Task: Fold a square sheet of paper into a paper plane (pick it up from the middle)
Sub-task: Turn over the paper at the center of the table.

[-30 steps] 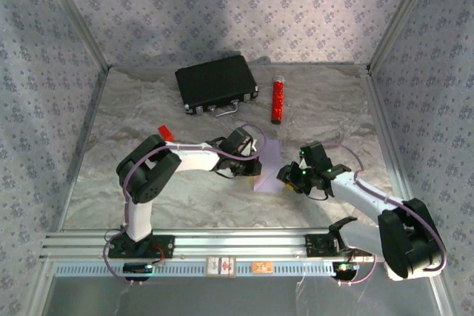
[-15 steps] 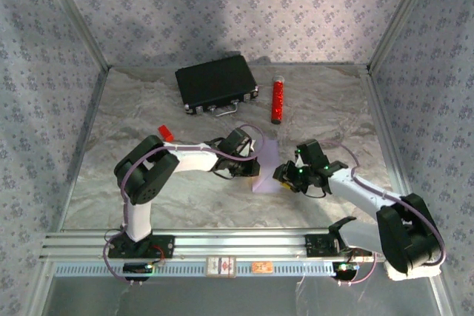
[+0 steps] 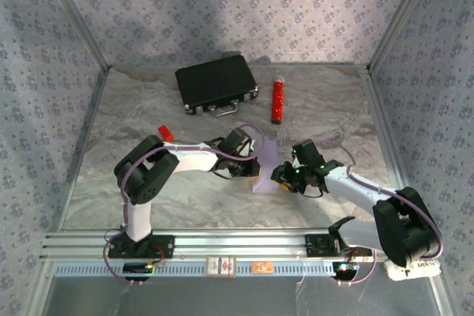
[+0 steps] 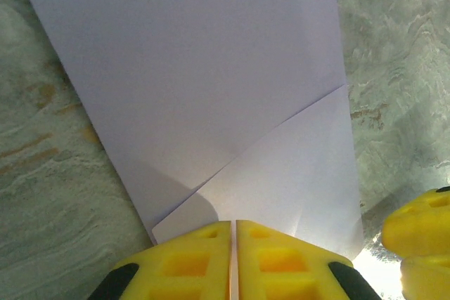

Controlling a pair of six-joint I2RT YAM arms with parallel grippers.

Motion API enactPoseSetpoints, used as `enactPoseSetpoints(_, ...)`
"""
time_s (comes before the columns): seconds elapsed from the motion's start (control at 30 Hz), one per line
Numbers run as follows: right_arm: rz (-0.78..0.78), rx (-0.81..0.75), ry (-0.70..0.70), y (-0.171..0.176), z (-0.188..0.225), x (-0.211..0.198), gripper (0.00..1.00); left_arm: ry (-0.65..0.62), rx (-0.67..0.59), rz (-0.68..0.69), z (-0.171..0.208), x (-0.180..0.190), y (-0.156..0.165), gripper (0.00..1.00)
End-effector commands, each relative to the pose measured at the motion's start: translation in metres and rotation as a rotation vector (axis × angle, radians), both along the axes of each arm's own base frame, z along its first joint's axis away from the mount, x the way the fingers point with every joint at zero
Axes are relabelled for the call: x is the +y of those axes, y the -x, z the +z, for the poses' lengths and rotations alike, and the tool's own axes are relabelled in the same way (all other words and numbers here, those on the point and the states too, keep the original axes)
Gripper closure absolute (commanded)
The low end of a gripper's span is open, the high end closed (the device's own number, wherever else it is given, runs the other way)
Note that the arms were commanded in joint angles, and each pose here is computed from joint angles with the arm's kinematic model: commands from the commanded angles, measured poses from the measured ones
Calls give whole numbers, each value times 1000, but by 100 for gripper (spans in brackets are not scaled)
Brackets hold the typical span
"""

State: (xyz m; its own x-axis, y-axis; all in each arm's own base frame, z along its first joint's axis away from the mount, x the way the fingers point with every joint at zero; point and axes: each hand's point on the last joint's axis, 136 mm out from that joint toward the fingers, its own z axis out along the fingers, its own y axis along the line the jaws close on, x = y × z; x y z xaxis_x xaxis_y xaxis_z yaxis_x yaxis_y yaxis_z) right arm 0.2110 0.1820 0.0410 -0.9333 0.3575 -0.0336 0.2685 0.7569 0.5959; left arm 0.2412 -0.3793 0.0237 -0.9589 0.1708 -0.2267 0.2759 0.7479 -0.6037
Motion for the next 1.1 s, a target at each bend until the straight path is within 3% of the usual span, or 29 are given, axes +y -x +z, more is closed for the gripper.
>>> enactPoseSetpoints(0.0, -24, -12, 0, -4, 4, 1, 62, -17, 43, 5, -8, 7, 7, 90)
enactPoseSetpoints(1.07, 2, -14, -43, -7, 10, 12, 61, 10, 38, 16, -4, 6, 8, 90)
